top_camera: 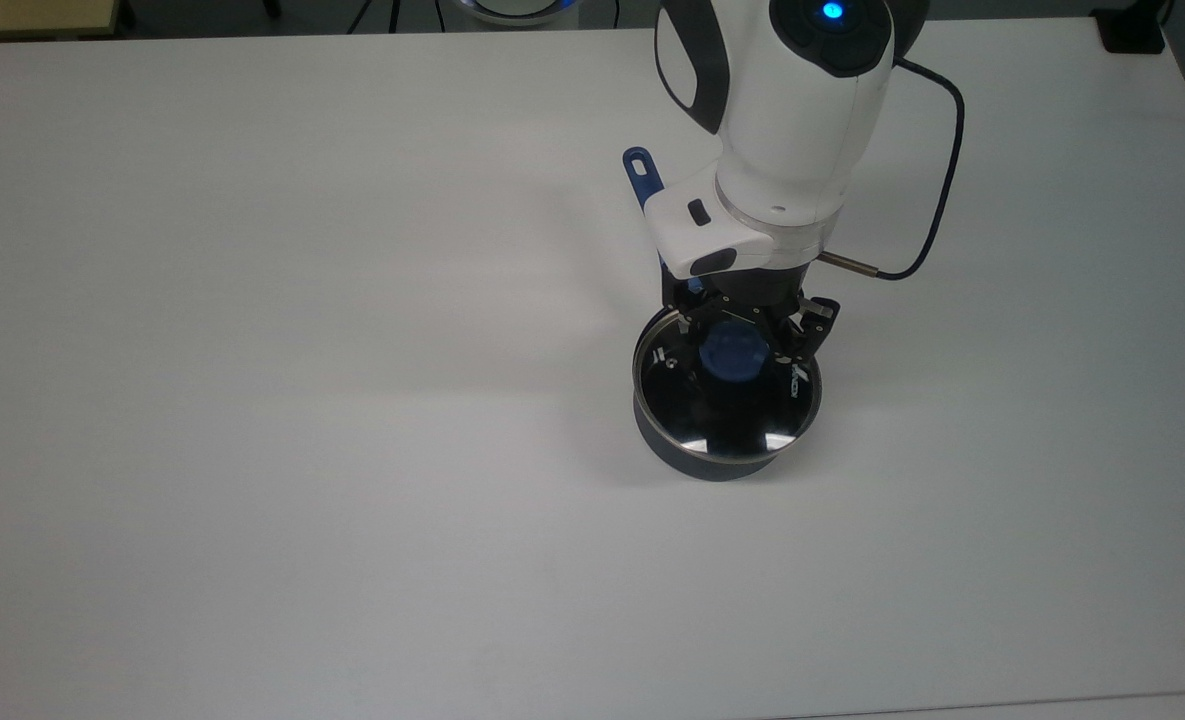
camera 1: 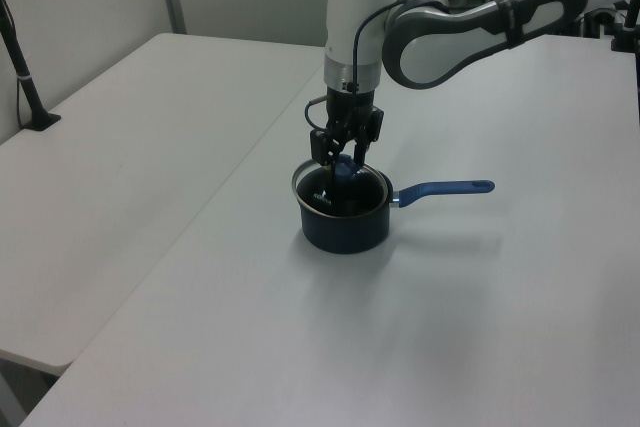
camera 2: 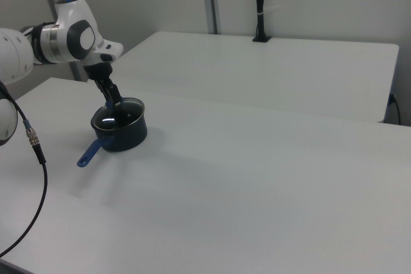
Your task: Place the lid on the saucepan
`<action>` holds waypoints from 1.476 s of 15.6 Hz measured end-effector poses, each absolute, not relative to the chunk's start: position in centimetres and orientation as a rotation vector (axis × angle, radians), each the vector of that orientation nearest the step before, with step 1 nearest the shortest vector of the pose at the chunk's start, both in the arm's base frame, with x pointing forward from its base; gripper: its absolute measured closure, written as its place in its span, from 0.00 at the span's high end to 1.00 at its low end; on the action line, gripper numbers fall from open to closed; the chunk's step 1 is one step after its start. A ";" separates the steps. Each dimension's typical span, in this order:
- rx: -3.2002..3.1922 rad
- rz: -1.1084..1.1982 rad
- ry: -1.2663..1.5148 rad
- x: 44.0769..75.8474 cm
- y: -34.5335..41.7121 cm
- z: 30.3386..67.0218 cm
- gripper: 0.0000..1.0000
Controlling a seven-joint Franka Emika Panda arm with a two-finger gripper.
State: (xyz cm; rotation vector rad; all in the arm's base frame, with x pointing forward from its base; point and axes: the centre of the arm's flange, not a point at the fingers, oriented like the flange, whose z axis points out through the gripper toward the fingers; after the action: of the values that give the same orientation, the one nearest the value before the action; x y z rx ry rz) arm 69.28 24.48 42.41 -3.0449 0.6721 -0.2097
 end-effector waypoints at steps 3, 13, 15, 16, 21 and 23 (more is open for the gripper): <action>-3.030 -0.238 0.685 69.2 23.9 44.2 1.00; -3.083 -0.105 0.736 60.9 10.1 59.6 1.00; -3.156 0.016 0.589 58.0 8.7 60.6 1.00; -3.177 0.054 0.534 56.8 7.8 61.4 1.00; -3.134 0.088 0.399 51.9 -0.2 65.9 1.00; -3.129 0.078 0.262 50.9 -4.8 66.4 1.00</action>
State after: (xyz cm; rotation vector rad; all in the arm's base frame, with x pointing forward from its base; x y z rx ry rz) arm 50.91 -4.84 66.36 -3.1290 0.2623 0.0779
